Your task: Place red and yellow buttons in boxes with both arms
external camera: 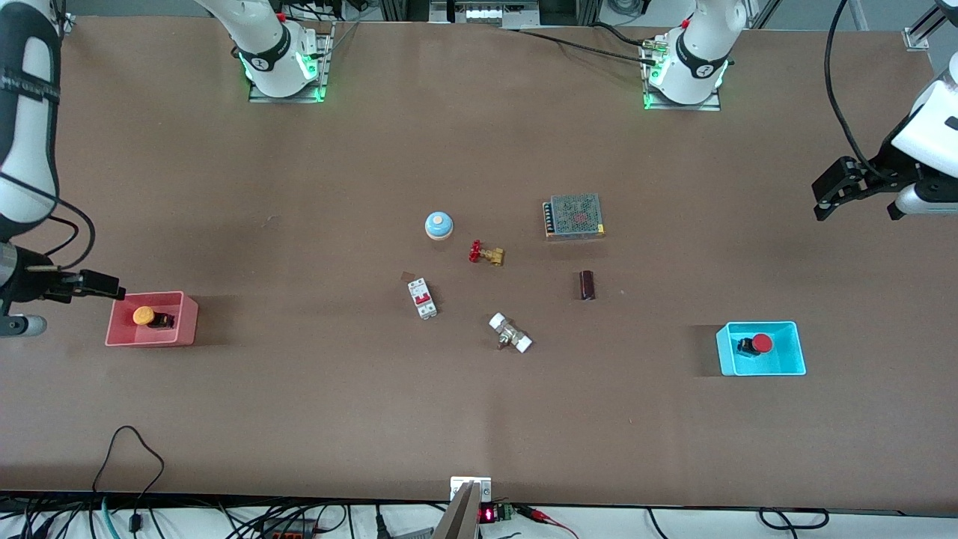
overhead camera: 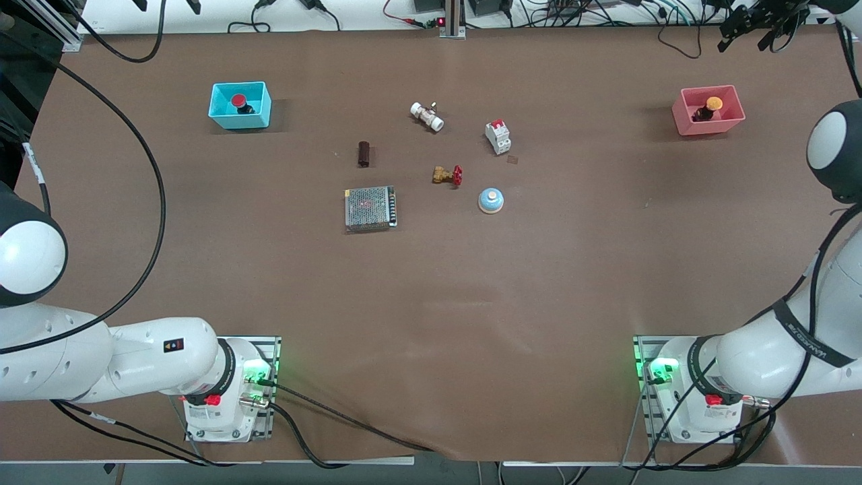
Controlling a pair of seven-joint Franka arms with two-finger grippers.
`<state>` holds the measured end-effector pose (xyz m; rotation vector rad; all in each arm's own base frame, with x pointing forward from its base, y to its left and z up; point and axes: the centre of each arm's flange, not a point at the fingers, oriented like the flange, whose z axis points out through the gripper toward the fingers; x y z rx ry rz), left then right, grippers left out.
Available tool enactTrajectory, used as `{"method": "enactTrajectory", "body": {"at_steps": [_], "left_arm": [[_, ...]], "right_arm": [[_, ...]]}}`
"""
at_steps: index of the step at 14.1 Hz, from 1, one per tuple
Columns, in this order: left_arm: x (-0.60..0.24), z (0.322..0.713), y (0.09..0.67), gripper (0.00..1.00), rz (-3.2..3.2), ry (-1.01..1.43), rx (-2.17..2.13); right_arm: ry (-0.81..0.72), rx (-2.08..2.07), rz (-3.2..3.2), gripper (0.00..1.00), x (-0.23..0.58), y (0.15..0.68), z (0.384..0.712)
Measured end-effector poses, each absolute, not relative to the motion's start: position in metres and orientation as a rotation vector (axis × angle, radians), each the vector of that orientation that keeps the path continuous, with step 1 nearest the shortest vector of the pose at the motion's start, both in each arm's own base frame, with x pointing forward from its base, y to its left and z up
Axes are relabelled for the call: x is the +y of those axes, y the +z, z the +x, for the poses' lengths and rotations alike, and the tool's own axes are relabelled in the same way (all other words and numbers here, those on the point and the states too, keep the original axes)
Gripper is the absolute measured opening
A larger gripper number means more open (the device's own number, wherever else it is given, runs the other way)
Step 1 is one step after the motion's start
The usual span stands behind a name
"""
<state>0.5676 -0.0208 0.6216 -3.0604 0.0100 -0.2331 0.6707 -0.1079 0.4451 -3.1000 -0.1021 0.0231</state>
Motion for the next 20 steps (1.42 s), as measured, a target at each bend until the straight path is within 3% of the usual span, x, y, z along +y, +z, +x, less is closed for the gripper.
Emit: {"method": "enactTrajectory", "body": {"at_steps": [7, 14, 20], "left_arm": [[-0.012, 0.564, 0.618, 1.00, -3.102, -0.176, 0.012], [-0.005, 0.561, 0.615, 1.00, -3.113, -0.126, 0.041], [-0.007, 0.560, 0.615, 1.00, -3.113, -0.122, 0.051]], "right_arm": [[0.012, -0.110, -3.075, 1.00, -0.047, 0.481, 0.664], [-0.007, -0.013, -3.053, 1.00, -0.017, 0.549, 0.633], [0.069, 0.065, -3.094, 1.00, -0.039, 0.575, 0.608]]}}
